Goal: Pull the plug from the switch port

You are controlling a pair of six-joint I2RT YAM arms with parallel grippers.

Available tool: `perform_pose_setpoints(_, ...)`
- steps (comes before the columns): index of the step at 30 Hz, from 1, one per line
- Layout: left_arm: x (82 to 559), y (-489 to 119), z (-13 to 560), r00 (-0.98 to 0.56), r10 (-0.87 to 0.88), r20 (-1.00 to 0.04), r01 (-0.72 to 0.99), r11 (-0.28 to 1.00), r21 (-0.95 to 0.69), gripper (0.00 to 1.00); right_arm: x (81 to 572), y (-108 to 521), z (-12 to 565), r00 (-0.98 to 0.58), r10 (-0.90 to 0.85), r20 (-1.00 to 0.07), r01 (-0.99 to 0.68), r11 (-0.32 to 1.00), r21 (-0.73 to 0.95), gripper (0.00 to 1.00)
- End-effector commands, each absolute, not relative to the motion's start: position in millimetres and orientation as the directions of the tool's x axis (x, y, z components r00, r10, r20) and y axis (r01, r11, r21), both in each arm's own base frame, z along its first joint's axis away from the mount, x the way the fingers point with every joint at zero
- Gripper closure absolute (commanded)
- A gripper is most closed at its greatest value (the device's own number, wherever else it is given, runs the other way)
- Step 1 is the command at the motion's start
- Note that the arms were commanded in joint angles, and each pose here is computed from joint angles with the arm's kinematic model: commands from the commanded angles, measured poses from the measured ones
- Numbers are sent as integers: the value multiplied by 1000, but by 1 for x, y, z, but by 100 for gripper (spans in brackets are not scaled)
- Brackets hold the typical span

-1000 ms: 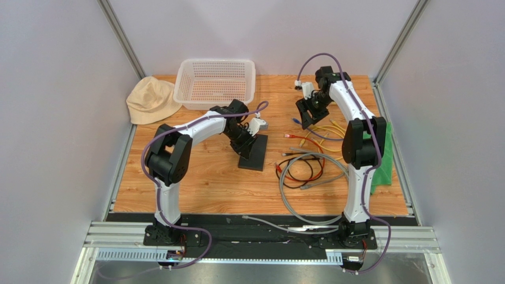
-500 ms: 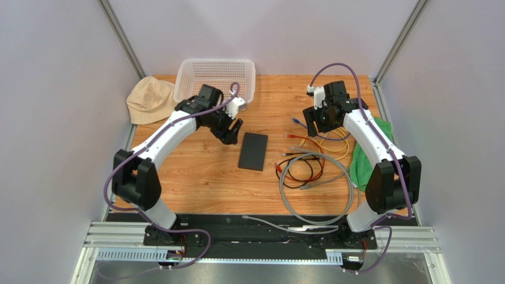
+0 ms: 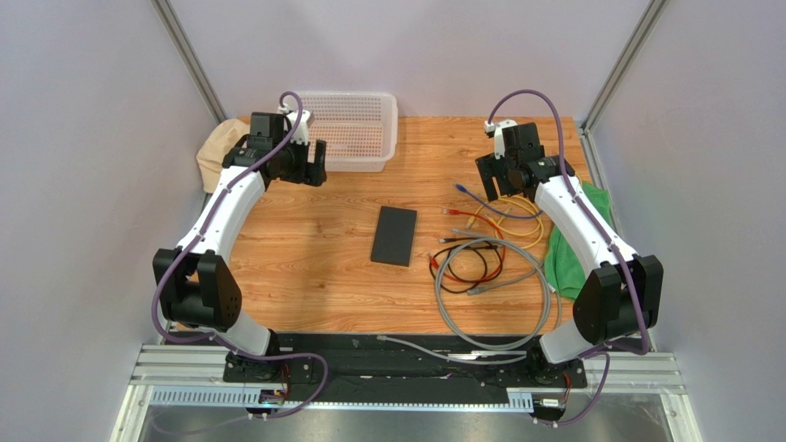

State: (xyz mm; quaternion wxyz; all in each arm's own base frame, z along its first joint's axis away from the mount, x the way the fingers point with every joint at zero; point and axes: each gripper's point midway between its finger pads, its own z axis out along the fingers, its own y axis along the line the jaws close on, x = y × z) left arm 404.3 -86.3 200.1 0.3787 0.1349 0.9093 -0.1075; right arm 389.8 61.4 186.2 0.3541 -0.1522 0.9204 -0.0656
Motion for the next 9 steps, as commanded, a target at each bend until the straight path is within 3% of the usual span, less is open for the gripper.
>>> perform_pose_setpoints(1, 416, -78, 206, -650, 107, -752, 247, 966, -76, 5, 392, 70, 210, -638, -309, -705, -220, 951, -217, 20)
perform_pose_setpoints(9, 415, -82, 202, -659, 100, -746, 255, 962, -96, 5, 401, 90, 204, -640, -308, -704, -279, 947, -160, 21)
